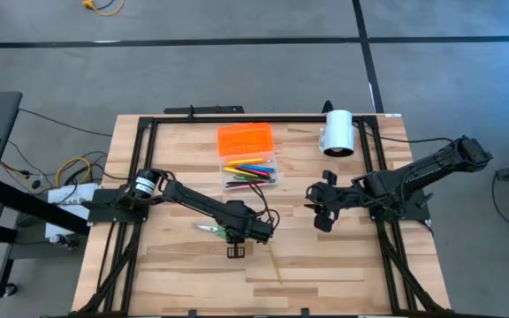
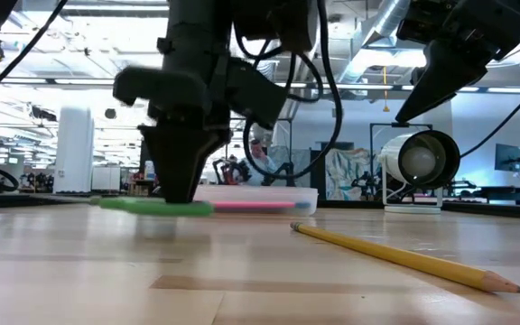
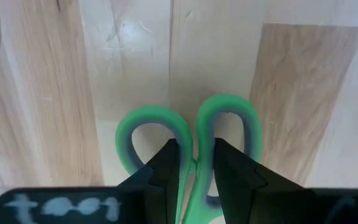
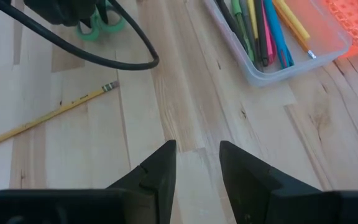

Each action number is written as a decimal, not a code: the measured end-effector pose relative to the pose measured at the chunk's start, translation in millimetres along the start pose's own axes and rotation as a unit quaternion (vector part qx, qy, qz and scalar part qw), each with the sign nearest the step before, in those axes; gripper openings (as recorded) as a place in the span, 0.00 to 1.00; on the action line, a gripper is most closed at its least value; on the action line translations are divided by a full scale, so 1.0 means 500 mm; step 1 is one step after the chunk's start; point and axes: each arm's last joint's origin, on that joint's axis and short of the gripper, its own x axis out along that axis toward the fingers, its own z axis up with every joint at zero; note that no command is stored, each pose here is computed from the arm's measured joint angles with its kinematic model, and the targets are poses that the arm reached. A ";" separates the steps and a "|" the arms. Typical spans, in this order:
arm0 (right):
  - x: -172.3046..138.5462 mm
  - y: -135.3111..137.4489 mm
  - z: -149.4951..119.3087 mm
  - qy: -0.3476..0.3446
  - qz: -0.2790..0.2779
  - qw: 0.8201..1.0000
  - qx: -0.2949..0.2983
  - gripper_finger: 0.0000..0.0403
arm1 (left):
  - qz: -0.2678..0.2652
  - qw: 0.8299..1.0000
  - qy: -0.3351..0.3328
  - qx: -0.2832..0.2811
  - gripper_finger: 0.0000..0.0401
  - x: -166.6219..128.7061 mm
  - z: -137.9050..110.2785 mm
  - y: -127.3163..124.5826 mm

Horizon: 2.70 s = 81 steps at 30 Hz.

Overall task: Pick & place school supplies into a supply box
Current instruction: Put the green scissors into the supply box, then put the yellow pencil into the supply box

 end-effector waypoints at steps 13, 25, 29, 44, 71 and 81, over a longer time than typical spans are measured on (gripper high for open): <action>0.000 0.000 0.001 -0.002 0.001 1.000 0.001 0.29 | 0.070 0.994 -0.081 0.018 0.18 -0.124 0.052 0.039; -0.002 0.007 -0.001 -0.002 0.006 1.000 0.008 0.29 | 0.101 0.989 -0.111 -0.011 0.18 -0.161 0.092 0.191; -0.002 0.007 -0.002 -0.001 0.007 1.000 0.025 0.29 | 0.102 0.984 -0.142 -0.046 0.18 -0.164 0.108 0.248; -0.002 0.006 -0.001 -0.003 0.003 0.991 0.136 0.29 | 0.104 0.950 -0.230 -0.181 0.18 -0.173 0.130 0.403; -0.002 0.006 0.010 -0.036 -0.005 0.985 0.166 0.29 | 0.100 0.955 -0.194 -0.202 0.35 -0.159 0.114 0.424; -0.002 0.007 0.012 -0.042 -0.001 0.980 0.193 0.29 | 0.030 0.968 -0.191 -0.161 0.40 -0.159 0.112 0.426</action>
